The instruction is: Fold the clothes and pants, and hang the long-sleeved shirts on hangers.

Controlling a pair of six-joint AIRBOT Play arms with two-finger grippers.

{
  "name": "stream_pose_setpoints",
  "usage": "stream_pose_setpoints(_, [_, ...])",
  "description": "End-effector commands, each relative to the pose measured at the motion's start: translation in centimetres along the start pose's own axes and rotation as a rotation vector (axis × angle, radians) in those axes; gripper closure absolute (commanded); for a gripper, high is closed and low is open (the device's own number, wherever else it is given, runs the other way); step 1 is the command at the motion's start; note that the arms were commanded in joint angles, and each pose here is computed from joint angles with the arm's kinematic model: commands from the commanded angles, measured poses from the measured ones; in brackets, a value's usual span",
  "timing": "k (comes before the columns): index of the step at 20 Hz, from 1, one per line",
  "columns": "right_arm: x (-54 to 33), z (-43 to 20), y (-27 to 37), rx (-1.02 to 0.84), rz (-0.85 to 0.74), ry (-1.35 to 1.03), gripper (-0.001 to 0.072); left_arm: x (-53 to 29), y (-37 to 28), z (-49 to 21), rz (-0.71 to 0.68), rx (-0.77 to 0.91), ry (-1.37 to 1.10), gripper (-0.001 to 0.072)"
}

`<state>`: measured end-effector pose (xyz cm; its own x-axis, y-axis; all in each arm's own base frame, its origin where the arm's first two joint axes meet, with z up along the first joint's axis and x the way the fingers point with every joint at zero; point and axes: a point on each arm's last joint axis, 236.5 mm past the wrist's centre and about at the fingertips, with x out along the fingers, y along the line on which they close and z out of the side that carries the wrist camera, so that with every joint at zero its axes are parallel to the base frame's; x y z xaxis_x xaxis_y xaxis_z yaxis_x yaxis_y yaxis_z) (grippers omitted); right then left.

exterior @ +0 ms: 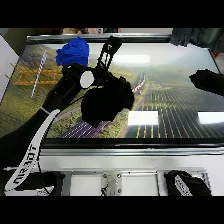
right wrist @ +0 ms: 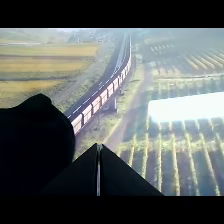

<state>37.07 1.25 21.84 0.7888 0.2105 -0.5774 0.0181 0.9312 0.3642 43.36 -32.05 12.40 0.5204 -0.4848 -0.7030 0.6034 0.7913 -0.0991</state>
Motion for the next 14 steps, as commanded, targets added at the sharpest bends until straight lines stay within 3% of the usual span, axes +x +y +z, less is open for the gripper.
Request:
stream_pose_setpoints(1, [-0.1, 0.0, -0.4, -0.008, -0.017, 0.0, 0.0697, 0.8, 4.9, -4.0, 0.038, -0.178, 0.145, 0.0023])
stream_pose_setpoints(5, [0.1, -1.1, -0.4, -0.006, -0.015, 0.047, 0.0697, -0.9, 15.5, -14.1, 0.188, -0.575, 0.276, 0.0023])
stream_pose_setpoints(9, [0.8, -2.2, -0.6, 0.004, -0.011, 0.099, 0.0697, 0.0, 17.8, -24.1, 0.123, -0.943, 0.402, 0.0023])
stream_pose_setpoints(14, [1.8, -3.7, -0.4, 0.017, 0.004, 0.173, 0.0697, 3.4, 16.4, -26.5, 0.012, -1.018, 0.426, 0.0023])
